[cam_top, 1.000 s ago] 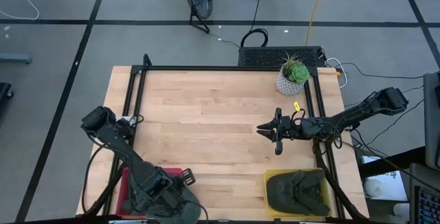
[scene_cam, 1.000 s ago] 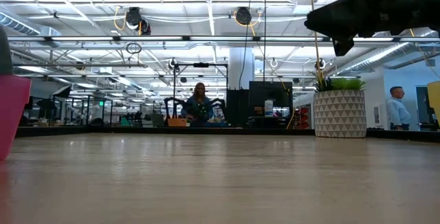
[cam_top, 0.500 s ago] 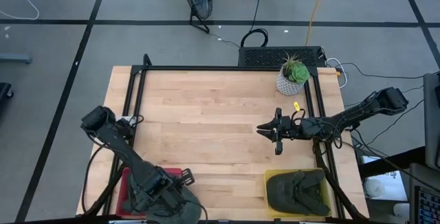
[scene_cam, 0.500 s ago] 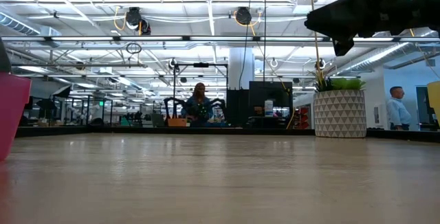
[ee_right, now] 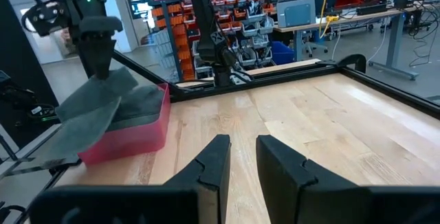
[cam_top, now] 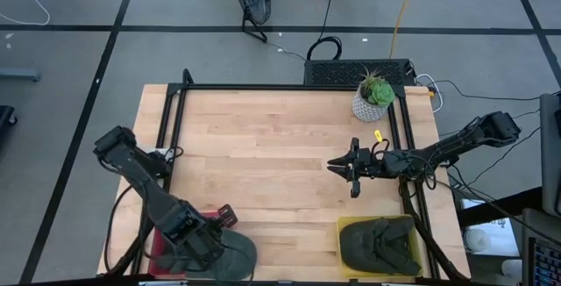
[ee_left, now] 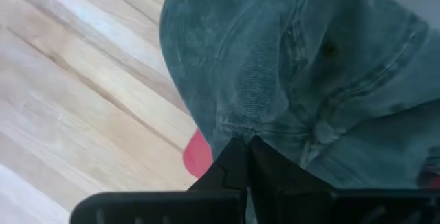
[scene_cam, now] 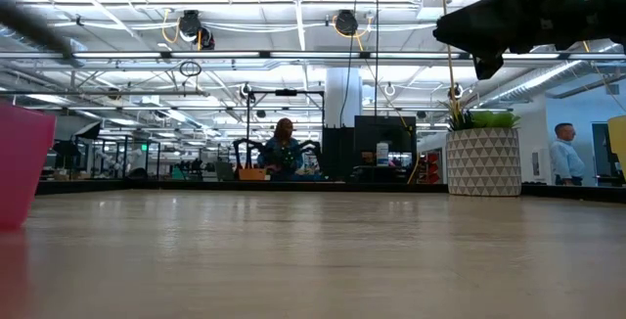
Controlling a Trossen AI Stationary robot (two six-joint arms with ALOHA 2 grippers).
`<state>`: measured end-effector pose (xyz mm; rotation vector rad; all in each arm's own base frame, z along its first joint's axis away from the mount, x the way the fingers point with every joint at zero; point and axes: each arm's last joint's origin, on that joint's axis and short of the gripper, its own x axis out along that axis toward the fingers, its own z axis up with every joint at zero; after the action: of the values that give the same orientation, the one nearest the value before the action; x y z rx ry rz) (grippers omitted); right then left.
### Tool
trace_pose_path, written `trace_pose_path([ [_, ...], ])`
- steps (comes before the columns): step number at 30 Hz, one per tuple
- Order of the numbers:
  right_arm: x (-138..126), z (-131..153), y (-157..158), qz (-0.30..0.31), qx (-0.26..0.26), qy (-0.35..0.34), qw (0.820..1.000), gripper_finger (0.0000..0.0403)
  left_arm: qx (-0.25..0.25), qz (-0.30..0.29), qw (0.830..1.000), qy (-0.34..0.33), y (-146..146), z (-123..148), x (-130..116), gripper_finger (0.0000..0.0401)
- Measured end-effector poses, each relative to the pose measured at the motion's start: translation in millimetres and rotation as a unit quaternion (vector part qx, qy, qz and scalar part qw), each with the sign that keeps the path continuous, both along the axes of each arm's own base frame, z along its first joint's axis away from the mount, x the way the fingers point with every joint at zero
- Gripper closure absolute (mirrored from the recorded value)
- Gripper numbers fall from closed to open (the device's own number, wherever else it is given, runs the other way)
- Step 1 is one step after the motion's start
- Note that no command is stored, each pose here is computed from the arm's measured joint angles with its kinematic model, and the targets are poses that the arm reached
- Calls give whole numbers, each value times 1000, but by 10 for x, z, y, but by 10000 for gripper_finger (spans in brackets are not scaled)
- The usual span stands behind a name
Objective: Pick & Place hat
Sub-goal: Put the grey cap into the pink bin
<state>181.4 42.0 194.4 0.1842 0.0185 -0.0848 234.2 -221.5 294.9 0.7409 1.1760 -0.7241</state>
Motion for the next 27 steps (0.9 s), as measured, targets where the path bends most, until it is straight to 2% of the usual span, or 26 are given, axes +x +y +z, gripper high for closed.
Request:
trace_pose_path([
  [6,0,-1,0,0,0,0,1000,344,-3,21,999,26,43,96,-163,397],
  [11,0,-1,-1,-1,-2,0,1000,344,22,39,997,64,82,127,-322,395],
  [23,0,0,-1,-2,-2,0,1000,344,64,50,989,122,168,151,-479,394],
  [27,0,0,-1,-2,-2,0,1000,344,61,48,989,129,168,151,-486,397],
])
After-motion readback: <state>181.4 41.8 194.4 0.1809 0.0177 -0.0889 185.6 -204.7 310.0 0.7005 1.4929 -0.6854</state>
